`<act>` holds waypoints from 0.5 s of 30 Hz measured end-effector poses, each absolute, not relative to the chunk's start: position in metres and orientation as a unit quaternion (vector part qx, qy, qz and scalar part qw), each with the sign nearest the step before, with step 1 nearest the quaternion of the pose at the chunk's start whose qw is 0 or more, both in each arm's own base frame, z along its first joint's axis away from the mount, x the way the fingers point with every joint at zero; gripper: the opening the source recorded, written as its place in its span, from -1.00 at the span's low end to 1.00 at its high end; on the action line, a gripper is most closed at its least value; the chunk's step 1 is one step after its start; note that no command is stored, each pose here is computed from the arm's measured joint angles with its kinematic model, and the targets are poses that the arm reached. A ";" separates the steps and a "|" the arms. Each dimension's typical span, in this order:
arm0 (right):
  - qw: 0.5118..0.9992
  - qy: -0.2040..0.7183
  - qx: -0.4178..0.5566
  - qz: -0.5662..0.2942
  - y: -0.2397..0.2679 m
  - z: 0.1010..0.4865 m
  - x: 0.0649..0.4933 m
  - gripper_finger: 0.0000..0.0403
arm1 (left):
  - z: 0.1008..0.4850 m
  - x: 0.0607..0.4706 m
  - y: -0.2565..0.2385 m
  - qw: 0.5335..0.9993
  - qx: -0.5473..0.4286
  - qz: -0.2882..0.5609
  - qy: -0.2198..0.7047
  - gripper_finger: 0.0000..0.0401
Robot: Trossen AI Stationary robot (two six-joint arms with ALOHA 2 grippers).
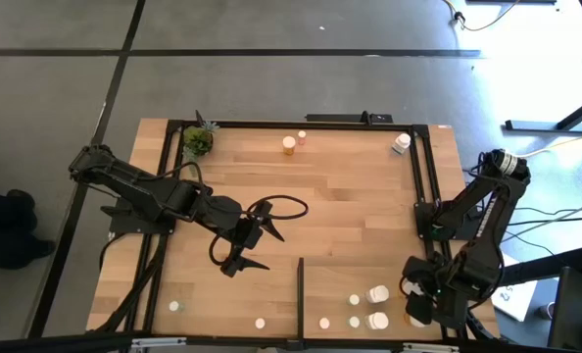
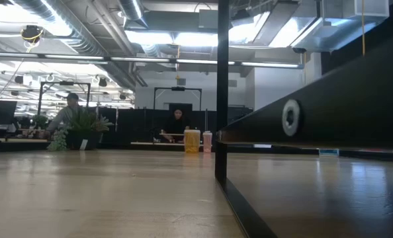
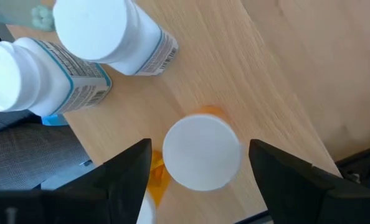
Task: Pick and place medicine bottles onto shelf by color
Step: Put the bottom pink pill bottle on the shelf aligned with the other pink pill bottle
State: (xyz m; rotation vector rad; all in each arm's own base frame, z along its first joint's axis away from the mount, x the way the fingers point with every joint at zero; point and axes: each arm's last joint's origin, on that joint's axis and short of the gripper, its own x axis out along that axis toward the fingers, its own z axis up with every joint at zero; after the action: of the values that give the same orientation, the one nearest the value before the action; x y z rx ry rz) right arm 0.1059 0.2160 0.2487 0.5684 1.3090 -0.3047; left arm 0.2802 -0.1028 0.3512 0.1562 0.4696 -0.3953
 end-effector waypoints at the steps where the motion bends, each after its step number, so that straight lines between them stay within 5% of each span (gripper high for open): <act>1: 0.746 0.598 0.258 -0.140 0.216 0.251 0.106 0.34 | 0.351 0.280 -0.103 0.950 0.077 -0.194 0.231 0.70; 15: 0.797 0.532 0.223 -0.176 0.206 0.293 0.107 0.34 | 0.351 0.280 -0.103 0.950 0.077 -0.194 0.231 0.70</act>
State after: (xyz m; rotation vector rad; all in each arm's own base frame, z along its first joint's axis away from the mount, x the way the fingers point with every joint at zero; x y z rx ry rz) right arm 0.1074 0.2064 0.2931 0.4792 1.1424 -0.3784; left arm 0.2802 -0.1028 0.3511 0.1562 0.4698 -0.3952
